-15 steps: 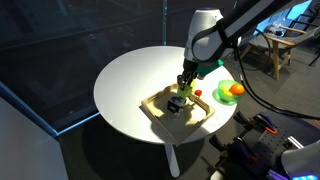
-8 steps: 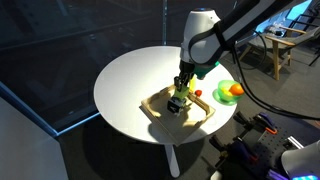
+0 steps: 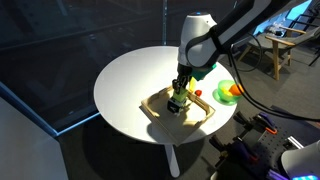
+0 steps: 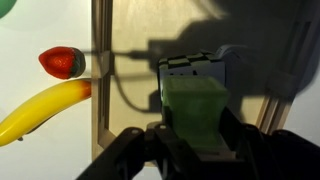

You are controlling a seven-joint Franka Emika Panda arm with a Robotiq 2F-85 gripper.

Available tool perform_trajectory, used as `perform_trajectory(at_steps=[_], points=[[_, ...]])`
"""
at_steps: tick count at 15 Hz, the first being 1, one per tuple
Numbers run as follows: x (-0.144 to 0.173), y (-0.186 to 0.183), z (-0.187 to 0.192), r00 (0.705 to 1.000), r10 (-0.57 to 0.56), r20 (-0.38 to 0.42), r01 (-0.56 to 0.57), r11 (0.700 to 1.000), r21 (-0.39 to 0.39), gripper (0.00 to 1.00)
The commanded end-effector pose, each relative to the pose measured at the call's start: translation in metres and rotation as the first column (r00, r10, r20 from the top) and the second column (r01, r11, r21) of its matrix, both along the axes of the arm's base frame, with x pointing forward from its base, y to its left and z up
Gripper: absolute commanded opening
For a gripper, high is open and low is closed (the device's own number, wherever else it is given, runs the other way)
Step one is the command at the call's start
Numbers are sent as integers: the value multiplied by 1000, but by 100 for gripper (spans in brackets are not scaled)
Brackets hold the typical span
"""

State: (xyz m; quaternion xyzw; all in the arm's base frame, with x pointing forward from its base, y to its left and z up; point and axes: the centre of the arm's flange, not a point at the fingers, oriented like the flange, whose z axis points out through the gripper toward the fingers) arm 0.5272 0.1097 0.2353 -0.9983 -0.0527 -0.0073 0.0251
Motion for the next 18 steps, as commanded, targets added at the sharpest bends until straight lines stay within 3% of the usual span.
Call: perform_trajectory(at_steps=[1,2,3,4,7,18], points=[[6,3,-2,1000,13,-8,-13,1000,-2,25],[5,3,-2,1000,14,-10,-14,1000,-3,25],[5,3,-3,1000,14,-12,-14,1000,-5,75],[5,3,-4,1000,14,-14,-14,1000,-4,76],[4,3,-5,1000,13,-19,-13,1000,0,99],[-3,10,13,1000,0,-20,0,1000,14,100]])
